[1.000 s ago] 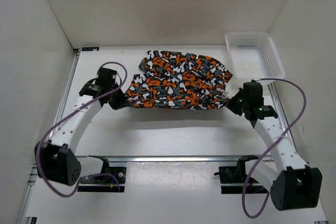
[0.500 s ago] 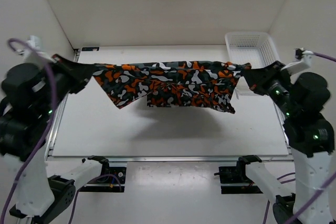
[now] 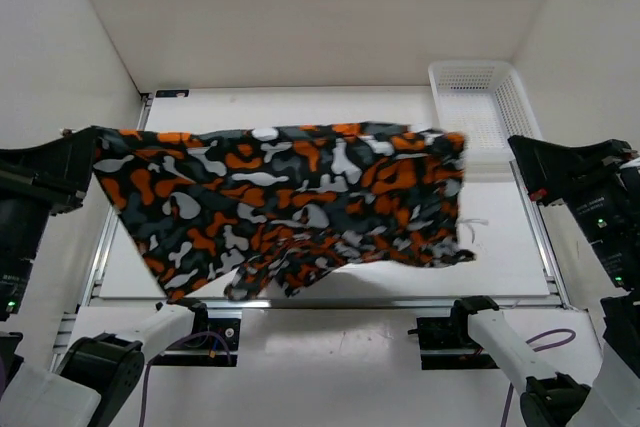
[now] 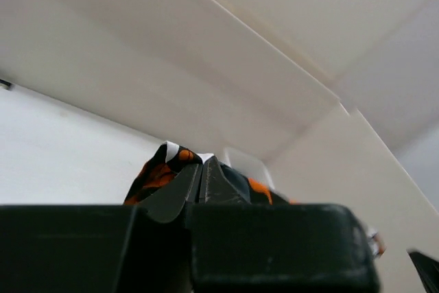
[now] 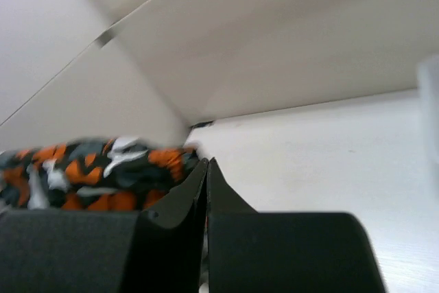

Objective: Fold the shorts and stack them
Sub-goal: Flatten the shorts out

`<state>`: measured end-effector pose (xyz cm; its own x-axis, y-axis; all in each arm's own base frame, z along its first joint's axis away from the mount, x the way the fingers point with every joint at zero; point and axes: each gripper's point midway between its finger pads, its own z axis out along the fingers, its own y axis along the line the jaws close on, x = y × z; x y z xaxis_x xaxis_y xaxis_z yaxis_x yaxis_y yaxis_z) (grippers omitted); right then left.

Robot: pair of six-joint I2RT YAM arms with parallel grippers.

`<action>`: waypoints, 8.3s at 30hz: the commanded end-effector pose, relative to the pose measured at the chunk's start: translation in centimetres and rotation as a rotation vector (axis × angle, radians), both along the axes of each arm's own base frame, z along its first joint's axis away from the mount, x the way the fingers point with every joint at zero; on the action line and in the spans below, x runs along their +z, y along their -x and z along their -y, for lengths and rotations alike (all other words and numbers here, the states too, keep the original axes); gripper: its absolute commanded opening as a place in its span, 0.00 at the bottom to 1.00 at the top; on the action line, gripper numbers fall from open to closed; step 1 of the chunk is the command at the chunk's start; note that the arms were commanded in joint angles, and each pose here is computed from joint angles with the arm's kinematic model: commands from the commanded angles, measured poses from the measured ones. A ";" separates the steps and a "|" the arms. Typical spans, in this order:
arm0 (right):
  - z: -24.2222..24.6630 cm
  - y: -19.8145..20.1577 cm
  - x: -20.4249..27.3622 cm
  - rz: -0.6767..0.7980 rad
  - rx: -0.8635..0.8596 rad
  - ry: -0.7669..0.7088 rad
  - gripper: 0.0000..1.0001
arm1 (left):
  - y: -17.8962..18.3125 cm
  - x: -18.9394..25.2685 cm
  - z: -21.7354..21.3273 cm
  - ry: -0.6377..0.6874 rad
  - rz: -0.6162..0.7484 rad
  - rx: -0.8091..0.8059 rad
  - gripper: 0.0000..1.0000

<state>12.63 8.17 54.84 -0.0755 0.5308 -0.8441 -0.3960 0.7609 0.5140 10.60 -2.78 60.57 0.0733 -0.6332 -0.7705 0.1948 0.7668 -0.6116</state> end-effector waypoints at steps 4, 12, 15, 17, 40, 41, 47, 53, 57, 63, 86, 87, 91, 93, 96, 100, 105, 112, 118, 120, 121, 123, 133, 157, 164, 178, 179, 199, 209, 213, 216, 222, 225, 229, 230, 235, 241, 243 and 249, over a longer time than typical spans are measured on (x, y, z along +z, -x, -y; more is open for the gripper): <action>2.9 -8.8 -7.2 -0.243 -0.246 0.103 0.00 | -10.7 -3.4 -2.2 -0.111 -0.175 0.257 0.10; -2.3 -19.3 -17.4 -0.484 -0.071 0.177 0.00 | -25.0 -13.5 1.8 -0.271 -0.486 0.168 0.10; -5.2 -20.2 -20.7 -0.527 0.053 0.214 0.00 | -25.7 -14.0 2.1 -0.290 -0.484 0.158 0.10; -7.8 -20.1 -23.4 -0.573 0.185 0.247 0.05 | -26.0 -14.3 2.1 -0.291 -0.487 0.158 0.10; -35.6 -5.9 -34.7 -0.584 1.091 0.528 1.00 | -21.9 -14.2 1.1 -0.293 -0.492 0.165 0.10; -36.8 -5.8 -35.4 -0.576 1.112 0.527 1.00 | -21.9 -14.2 1.1 -0.293 -0.492 0.165 0.10; -41.7 -5.1 -37.0 -0.558 1.230 0.493 0.81 | -21.1 -13.6 1.1 -0.289 -0.481 0.157 0.10; -42.3 -7.8 -35.1 -0.541 1.171 0.389 0.00 | -21.7 -13.9 2.0 -0.289 -0.489 0.112 0.10; -38.4 -13.0 -32.3 -0.524 0.970 0.359 0.00 | -23.5 -14.2 3.4 -0.286 -0.491 0.055 0.10; -26.7 -23.5 -22.0 -0.328 0.430 0.441 0.00 | -27.4 -11.5 7.2 -0.281 -0.423 -0.111 0.10; -9.6 -9.3 -39.8 -0.644 -0.185 0.672 0.93 | -19.3 -35.2 8.8 -0.256 -0.834 -0.228 0.10; -8.8 -8.6 -40.1 -0.670 -0.183 0.674 0.89 | -18.3 -36.9 8.4 -0.253 -0.868 -0.216 0.10; -8.3 -6.5 -38.4 -0.722 -0.129 0.486 0.82 | -16.8 -38.4 7.4 -0.256 -0.886 -0.182 0.10; -8.2 -5.5 -38.3 -0.773 -0.109 0.397 0.82 | -16.8 -38.6 6.6 -0.250 -0.887 -0.154 0.10; -9.3 -3.6 -40.7 -0.951 -0.064 0.273 0.82 | -16.4 -39.3 6.6 -0.244 -0.905 -0.152 0.10; -11.1 -4.0 -43.1 -1.089 -0.023 0.061 0.84 | -16.2 -39.5 6.5 -0.245 -0.914 -0.152 0.10; -11.0 -5.5 -44.7 -1.214 -0.005 -0.203 0.81 | -16.1 -39.2 6.7 -0.241 -0.904 -0.161 0.10; -8.8 -8.9 -46.0 -1.229 -0.071 -0.355 0.70 | -15.7 -39.5 6.5 -0.243 -0.914 -0.161 0.10; -8.1 -10.3 -47.9 -1.295 -0.108 -0.406 0.55 | -15.7 -39.5 6.5 -0.252 -0.912 -0.164 0.10; -7.7 -11.2 -47.8 -1.293 -0.115 -0.398 0.49 | -15.6 -39.9 6.5 -0.253 -0.922 -0.164 0.10; -7.8 -11.4 -47.8 -1.294 -0.116 -0.398 0.48 | -15.6 -39.9 6.5 -0.253 -0.922 -0.164 0.10; -7.9 -11.8 -47.7 -1.301 -0.116 -0.385 0.48 | -15.6 -39.9 6.5 -0.253 -0.922 -0.164 0.10; -7.8 -12.6 -50.0 -1.364 -0.147 -0.362 0.38 | -15.6 -39.9 6.3 -0.256 -0.921 -0.155 0.10; -4.1 -20.2 -25.0 -0.565 -0.098 0.021 0.00 | -19.3 -31.7 5.8 -0.254 -0.774 -0.105 0.10; -1.2 -12.2 -39.8 -0.764 -0.202 0.150 0.39 | -16.5 -39.4 7.8 -0.203 -0.920 -0.183 0.10; -1.9 -5.2 -48.5 -1.232 -0.319 -0.162 0.81 | -15.1 -42.2 9.7 -0.215 -0.978 -0.214 0.10; -2.3 -4.8 -48.9 -1.268 -0.313 -0.186 0.81 | -15.1 -42.2 9.7 -0.215 -0.978 -0.214 0.10; -2.9 -7.0 -51.6 -1.302 -0.347 -0.244 0.44 | -15.0 -42.2 9.8 -0.223 -0.976 -0.213 0.10; 0.2 -12.6 -41.7 -1.022 -0.391 -0.117 0.00 | -16.8 -36.1 10.1 -0.223 -0.837 -0.209 0.10; 1.6 -14.6 -30.5 -0.756 -0.367 -0.062 0.00 | -17.5 -27.2 8.6 -0.243 -0.696 -0.149 0.10; 2.2 -14.4 -20.3 -0.496 -0.321 0.015 0.00 | -15.9 -19.0 7.2 -0.218 -0.533 -0.109 0.10; 2.6 -8.7 -4.5 -0.060 -0.230 0.115 0.00 | -9.0 -5.8 4.0 -0.144 -0.143 -0.088 0.10; 2.9 -5.0 0.3 0.074 -0.207 0.125 0.00 | -5.1 -2.5 2.3 -0.121 -0.016 -0.069 0.10; 3.0 -0.6 5.3 0.218 -0.175 0.090 0.00 | -0.8 0.3 0.3 -0.100 0.115 -0.045 0.10; 3.1 0.0 5.9 0.239 -0.176 0.084 0.00 | -0.3 0.8 0.1 -0.094 0.133 -0.044 0.10; 3.4 3.3 7.8 0.315 -0.159 0.055 0.00 | 4.3 3.6 -2.8 -0.078 0.249 0.028 0.10; 3.1 1.1 5.9 0.241 -0.161 0.065 0.00 | 2.4 3.4 -2.2 -0.107 0.226 0.031 0.10; 3.0 -1.3 4.2 0.179 -0.178 0.078 0.00 | -0.7 1.6 -1.6 -0.144 0.140 0.058 0.10; 1.0 -12.1 -4.9 -0.070 -0.176 0.178 0.00 | -13.5 -7.1 1.4 -0.372 -0.170 0.119 0.10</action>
<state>18.17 9.48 53.38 -0.0691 0.4422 -0.8942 -0.4166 0.8017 0.4286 16.88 -6.07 57.46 0.0082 -0.4492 -0.8934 0.2730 0.8605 -0.4302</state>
